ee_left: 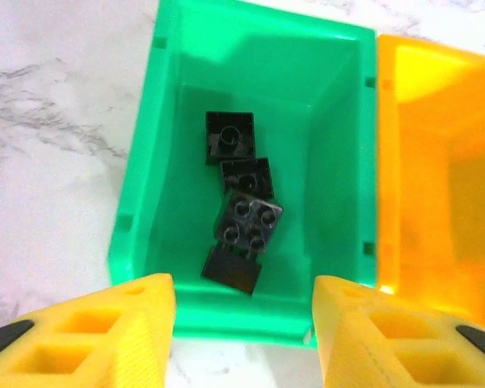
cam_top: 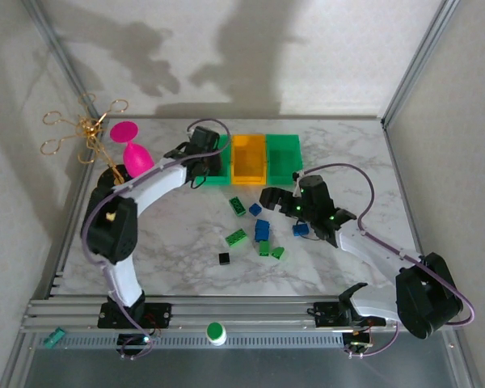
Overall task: Sort the legos into containers by color
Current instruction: Place the lego in the container, then pick up the lego from the middle-left of the table.
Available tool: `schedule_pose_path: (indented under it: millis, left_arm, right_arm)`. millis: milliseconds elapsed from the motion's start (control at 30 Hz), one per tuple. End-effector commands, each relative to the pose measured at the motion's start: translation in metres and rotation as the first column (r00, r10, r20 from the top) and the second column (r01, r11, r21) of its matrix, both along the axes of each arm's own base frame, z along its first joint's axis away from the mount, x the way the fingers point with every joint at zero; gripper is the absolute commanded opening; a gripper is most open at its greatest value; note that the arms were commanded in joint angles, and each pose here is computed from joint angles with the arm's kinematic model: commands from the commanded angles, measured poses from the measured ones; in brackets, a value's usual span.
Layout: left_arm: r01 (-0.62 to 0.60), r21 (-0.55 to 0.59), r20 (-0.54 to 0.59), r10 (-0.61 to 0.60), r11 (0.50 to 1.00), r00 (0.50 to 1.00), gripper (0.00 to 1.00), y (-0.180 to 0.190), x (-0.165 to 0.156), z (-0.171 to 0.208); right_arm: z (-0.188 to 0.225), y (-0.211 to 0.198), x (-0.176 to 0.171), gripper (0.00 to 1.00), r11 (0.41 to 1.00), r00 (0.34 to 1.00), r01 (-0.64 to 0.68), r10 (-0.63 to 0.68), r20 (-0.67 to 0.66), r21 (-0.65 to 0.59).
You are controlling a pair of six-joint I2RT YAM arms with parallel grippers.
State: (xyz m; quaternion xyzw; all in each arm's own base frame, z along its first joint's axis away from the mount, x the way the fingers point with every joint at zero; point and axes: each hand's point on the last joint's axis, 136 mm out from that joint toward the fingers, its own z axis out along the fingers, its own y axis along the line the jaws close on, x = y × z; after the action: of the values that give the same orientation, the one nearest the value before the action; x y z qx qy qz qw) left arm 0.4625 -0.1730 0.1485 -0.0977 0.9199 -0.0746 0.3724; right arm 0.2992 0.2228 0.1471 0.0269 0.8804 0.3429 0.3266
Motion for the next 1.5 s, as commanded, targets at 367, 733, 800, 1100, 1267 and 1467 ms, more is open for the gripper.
schedule_pose_path:
  millis: [367,733,800,1100,1267,1467]
  left_arm:
    - [0.029,-0.105,-0.046,-0.034,0.994,0.998,0.53,-0.009,-0.132,-0.003]
    - [-0.007,-0.145,-0.125,-0.011,0.989,0.992,0.58,-0.020,-0.204,-0.037]
    - [0.012,-0.153,-0.145,-0.035,0.988,0.989,0.59,-0.028,-0.215,-0.045]
    - [0.110,-0.095,-0.263,-0.132,0.989,0.956,0.63,-0.064,-0.252,-0.090]
    - [0.108,-0.081,-0.295,-0.128,0.991,0.947,0.63,-0.070,-0.262,-0.111]
    - [0.112,-0.023,-0.311,-0.114,0.993,0.944,0.59,-0.071,-0.271,-0.124]
  right_arm:
    - [-0.013,-0.009,-0.036,0.99,0.998,0.998,-0.059,0.058,-0.016,-0.038]
    - [-0.036,-0.002,-0.059,0.99,0.995,0.994,-0.095,0.094,-0.057,-0.028]
    - [-0.041,-0.002,-0.063,0.99,0.995,0.994,-0.093,0.091,-0.067,-0.031]
    - [-0.051,-0.009,-0.066,0.99,0.997,0.995,-0.062,0.058,-0.084,-0.047]
    - [-0.047,-0.011,-0.063,0.99,0.997,0.996,-0.047,0.044,-0.072,-0.054]
    - [-0.046,-0.011,-0.062,0.99,0.997,0.997,-0.047,0.042,-0.072,-0.064]
